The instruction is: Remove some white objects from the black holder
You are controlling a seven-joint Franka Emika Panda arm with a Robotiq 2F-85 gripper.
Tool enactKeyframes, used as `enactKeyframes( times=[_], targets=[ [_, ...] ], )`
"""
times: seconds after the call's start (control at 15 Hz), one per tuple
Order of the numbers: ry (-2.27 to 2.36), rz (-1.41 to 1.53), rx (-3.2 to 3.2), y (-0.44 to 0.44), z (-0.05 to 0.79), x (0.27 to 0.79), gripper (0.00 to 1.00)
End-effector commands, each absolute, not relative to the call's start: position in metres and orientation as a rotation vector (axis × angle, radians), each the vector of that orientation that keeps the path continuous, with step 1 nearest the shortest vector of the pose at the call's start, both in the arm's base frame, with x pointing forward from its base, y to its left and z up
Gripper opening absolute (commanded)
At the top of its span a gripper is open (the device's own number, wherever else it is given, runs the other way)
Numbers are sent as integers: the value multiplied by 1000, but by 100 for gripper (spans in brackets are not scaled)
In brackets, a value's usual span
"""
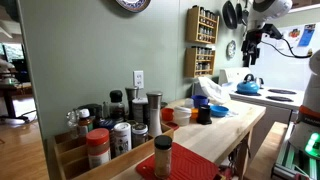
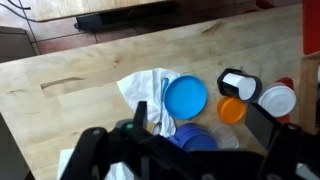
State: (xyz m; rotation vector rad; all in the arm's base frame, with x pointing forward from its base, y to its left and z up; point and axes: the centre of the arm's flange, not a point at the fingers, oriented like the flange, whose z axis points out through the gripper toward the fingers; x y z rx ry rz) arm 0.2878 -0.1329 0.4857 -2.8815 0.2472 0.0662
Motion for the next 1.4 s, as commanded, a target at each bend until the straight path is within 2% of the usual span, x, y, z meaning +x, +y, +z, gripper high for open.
enactKeyframes(
  times=[0.0, 0.93, 1.33],
  targets=[
    [247, 66, -2882, -133, 486, 288, 100],
    [247, 66, -2882, -133, 486, 288, 100],
    [207, 191, -2925, -55, 455, 280, 100]
  ],
)
